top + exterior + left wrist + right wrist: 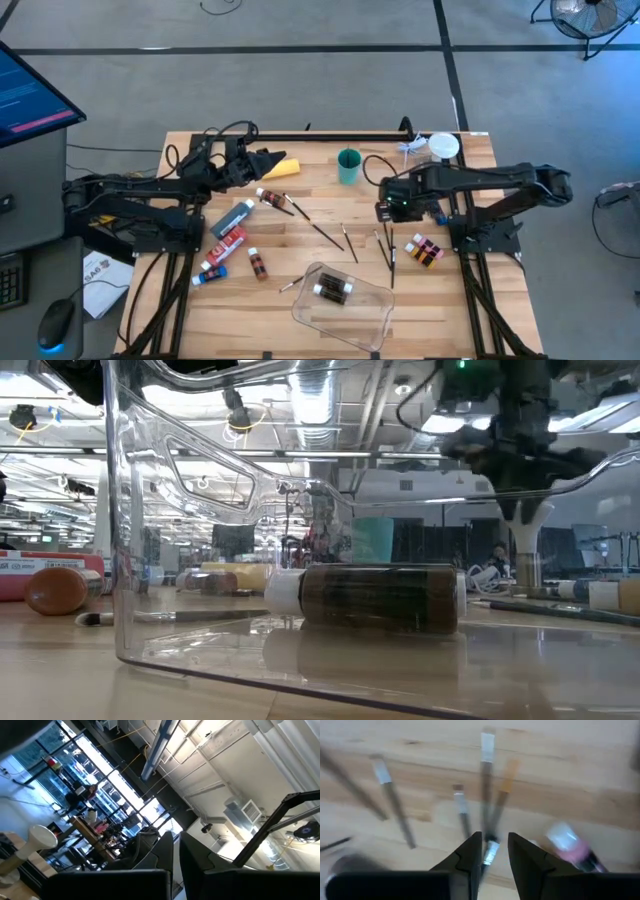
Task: Pick & Place Paint Supplies
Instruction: Put the gold paint brush into the green cup
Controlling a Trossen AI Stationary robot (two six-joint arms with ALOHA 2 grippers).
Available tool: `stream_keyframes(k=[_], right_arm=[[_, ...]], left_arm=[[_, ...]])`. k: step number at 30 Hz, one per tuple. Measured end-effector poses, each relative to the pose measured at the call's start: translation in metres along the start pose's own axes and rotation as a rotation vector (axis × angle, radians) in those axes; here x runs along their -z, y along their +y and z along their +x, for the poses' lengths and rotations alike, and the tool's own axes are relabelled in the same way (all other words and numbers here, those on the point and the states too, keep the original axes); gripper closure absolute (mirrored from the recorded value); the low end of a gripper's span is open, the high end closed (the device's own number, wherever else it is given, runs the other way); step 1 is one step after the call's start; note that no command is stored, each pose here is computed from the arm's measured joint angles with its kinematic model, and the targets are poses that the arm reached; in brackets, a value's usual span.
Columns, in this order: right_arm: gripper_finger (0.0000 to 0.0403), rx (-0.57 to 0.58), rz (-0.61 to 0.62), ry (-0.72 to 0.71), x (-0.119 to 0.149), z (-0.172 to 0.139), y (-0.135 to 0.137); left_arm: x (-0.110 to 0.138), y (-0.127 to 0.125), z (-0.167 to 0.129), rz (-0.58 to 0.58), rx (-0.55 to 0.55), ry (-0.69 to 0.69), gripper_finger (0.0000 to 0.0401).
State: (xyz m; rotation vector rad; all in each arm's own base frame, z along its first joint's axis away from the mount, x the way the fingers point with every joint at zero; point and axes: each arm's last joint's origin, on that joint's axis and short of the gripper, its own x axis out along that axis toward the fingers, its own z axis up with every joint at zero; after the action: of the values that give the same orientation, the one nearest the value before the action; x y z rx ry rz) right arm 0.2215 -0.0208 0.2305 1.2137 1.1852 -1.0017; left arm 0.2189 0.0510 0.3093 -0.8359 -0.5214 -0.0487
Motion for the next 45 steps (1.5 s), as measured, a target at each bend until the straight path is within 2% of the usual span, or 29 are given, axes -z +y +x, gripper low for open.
stream_keyframes(k=[4,9,17,30,38,45], right_arm=[[0.0315,0.025,0.034,0.048,-0.007,0.01,0.001],[0.0314,0.008,0.001,0.042,-0.021,0.028,0.011],[0.0314,0.097,-0.02,0.093,-0.042,0.058,0.013],[0.0314,0.13,-0.086,0.092,-0.046,0.082,0.021],[0.0314,0.128,-0.079,0.056,-0.05,0.081,0.02],[0.0314,0.16,-0.033,0.102,-0.045,0.096,0.005]], left_arm=[[-0.001,0.001,0.0,0.004,-0.014,-0.018,0.0399],[-0.001,0.001,0.0,0.005,-0.015,-0.02,0.0399],[0.002,-0.002,0.0,-0.005,-0.001,-0.003,0.0399],[0.005,-0.004,0.0,-0.014,0.008,0.008,0.0399],[0.005,-0.004,0.0,-0.014,0.008,0.008,0.0399],[0.005,-0.004,0.0,-0.014,0.008,0.008,0.0399]])
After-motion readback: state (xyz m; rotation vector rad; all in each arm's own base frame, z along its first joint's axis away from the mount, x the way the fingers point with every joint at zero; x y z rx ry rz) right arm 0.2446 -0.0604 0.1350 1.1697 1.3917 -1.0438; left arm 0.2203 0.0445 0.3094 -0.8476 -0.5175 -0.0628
